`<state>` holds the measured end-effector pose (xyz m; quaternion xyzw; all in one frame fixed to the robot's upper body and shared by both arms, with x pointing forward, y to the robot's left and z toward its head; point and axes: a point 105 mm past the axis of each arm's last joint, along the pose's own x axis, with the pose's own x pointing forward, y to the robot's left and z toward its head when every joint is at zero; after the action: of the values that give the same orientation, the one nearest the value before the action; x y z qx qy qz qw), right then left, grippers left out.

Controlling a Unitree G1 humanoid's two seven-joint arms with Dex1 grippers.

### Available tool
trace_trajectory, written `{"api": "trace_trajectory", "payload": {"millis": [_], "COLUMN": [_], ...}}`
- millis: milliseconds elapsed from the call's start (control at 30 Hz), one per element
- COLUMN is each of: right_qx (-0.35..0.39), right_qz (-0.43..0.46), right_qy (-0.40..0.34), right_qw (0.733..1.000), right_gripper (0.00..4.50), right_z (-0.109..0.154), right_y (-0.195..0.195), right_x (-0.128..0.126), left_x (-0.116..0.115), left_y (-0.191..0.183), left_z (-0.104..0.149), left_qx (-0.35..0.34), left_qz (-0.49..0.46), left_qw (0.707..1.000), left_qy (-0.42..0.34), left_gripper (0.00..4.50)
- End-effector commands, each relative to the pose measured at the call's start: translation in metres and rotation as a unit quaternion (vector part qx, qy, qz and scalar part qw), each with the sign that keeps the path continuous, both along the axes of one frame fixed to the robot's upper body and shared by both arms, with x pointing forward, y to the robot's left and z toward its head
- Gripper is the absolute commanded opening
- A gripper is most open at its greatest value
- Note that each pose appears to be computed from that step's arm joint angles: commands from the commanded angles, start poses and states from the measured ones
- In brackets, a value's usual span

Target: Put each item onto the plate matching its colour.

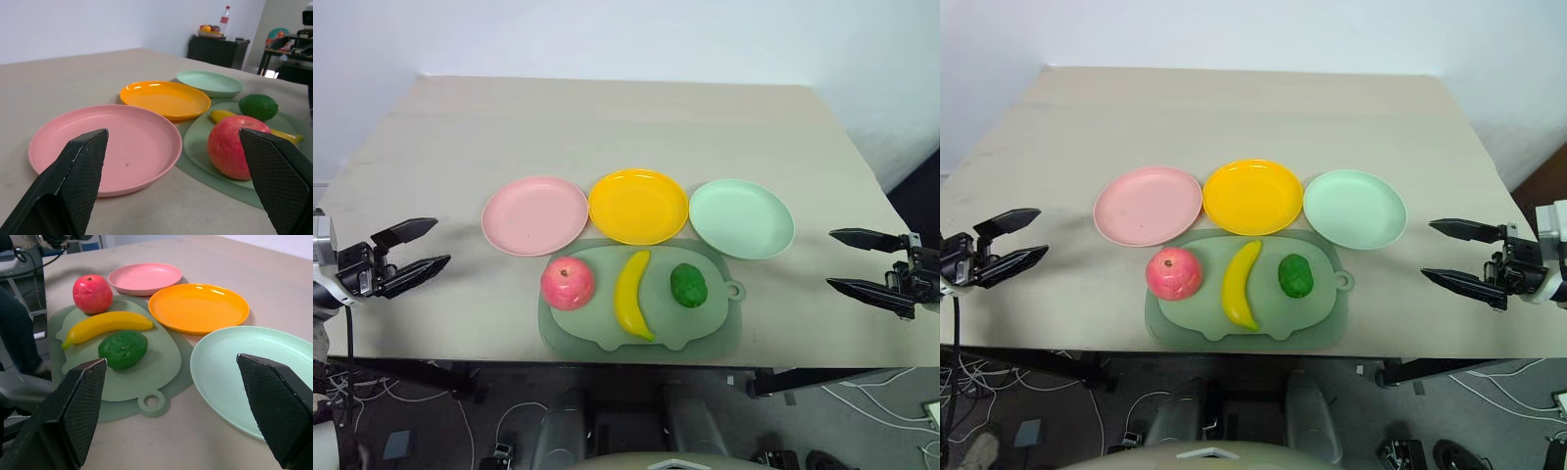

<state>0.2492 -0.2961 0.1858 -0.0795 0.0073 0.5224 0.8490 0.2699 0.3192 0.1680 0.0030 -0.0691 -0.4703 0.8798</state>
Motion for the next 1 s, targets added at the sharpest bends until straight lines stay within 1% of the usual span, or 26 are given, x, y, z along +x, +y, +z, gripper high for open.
{"api": "trace_trajectory", "payload": {"millis": [33,133,367,567,667,733,867,1000], "right_qx": [0.002,0.0,0.003,0.0,0.0,0.001,-0.014,-0.018], "right_qz": [0.002,-0.003,-0.012,-0.016,-0.015,-0.002,0.027,0.041], "right_qy": [-0.019,-0.015,-0.022,-0.011,-0.004,0.006,0.025,0.028], "right_qw": [1.0,1.0,1.0,1.0,1.0,1.0,0.999,0.999], "right_gripper": [4.5,4.5,4.5,4.5,4.5,4.5,4.5,4.5], "right_z": [0.008,0.003,0.006,0.005,0.001,0.002,-0.005,-0.005], "right_y": [0.001,0.001,0.005,0.004,0.005,0.011,0.02,0.023], "right_x": [-0.004,-0.005,-0.013,-0.021,-0.021,-0.022,-0.023,-0.022], "left_x": [0.0,0.002,0.008,0.005,0.0,-0.008,-0.026,-0.036], "left_y": [-0.005,-0.008,-0.01,-0.02,-0.02,-0.018,-0.013,-0.011], "left_z": [0.006,0.007,0.01,0.002,-0.004,-0.005,-0.012,-0.02], "left_qx": [0.002,-0.003,0.003,0.017,0.033,0.048,0.069,0.087], "left_qz": [-0.013,-0.016,-0.022,-0.044,-0.047,-0.053,-0.057,-0.058], "left_qw": [1.0,1.0,1.0,0.999,0.998,0.997,0.995,0.993], "left_qy": [-0.012,-0.015,-0.011,-0.002,0.009,0.022,0.046,0.061], "left_gripper": [4.48,4.48,4.48,4.48,4.48,4.48,4.48,4.48]}}
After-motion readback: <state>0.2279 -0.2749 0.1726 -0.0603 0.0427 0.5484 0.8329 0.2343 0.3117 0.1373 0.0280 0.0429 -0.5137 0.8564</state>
